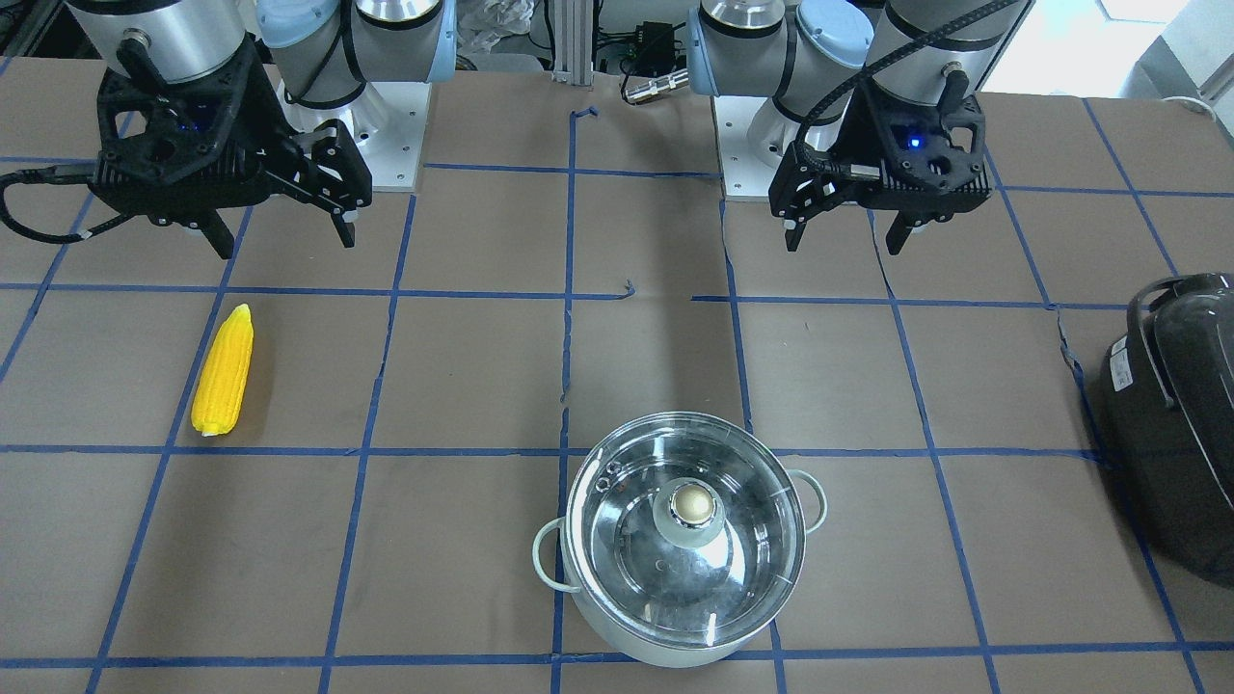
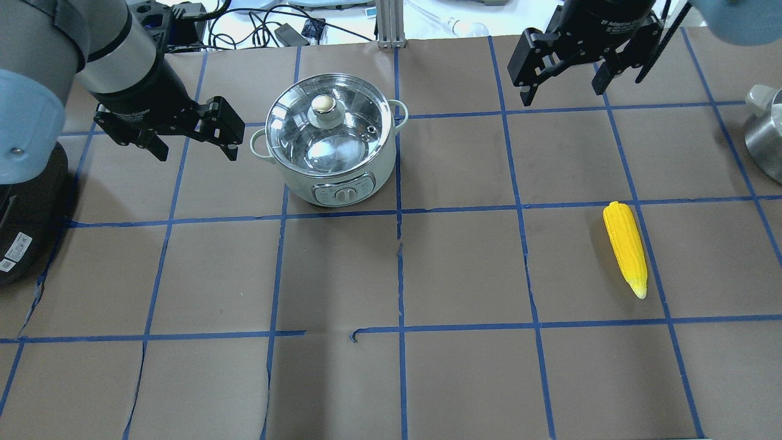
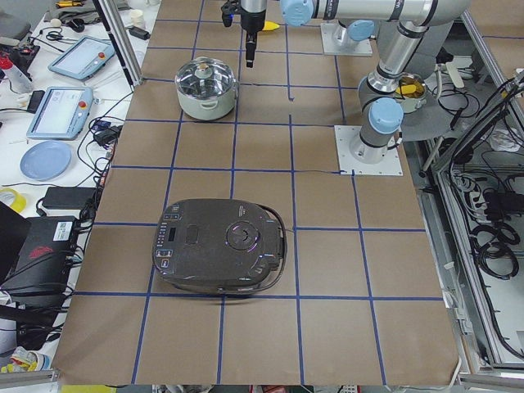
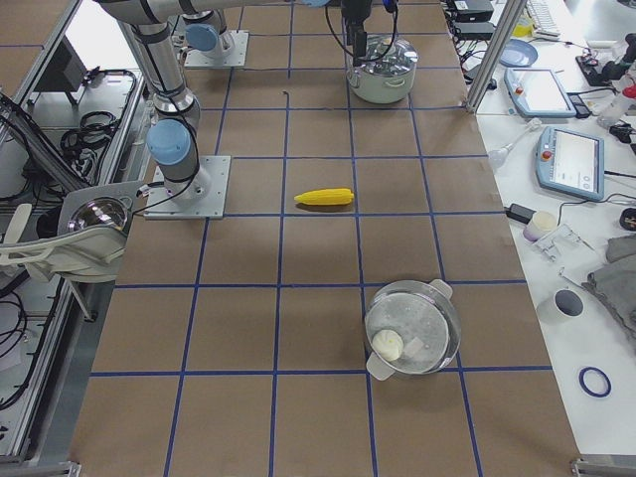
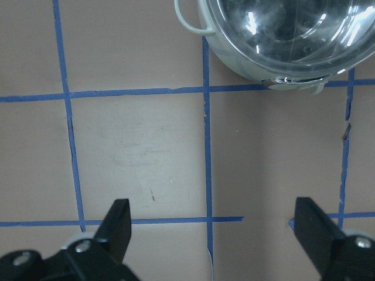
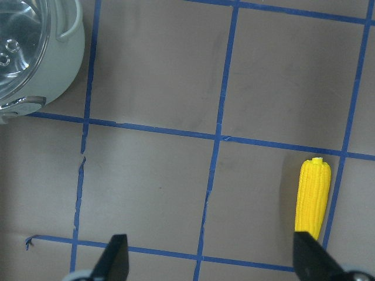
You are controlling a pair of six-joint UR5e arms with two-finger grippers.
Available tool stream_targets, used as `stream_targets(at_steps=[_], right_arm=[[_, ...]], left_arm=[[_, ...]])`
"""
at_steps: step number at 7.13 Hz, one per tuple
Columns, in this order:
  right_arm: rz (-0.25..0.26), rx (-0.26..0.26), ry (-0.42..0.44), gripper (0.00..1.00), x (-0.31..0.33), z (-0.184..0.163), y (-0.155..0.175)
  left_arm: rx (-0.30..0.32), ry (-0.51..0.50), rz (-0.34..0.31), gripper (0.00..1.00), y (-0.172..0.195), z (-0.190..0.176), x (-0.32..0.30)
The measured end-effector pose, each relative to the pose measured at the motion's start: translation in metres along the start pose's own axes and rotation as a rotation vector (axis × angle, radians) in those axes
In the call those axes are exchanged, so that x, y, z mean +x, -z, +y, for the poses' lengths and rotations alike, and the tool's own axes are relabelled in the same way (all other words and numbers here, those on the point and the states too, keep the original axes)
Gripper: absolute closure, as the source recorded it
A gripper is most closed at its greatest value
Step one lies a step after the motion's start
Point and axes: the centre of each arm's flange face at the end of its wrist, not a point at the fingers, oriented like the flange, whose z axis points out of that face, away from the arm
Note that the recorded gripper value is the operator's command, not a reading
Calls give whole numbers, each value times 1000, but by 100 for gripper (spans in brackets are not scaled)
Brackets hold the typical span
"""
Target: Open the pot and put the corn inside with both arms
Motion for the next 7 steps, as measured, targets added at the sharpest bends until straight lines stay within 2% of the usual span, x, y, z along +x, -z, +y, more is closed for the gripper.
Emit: stream_targets(at_steps=[7], right_arm=[[0, -1, 0, 0, 0, 0, 0]], left_arm=[[3, 4, -2, 0, 2, -1, -3]])
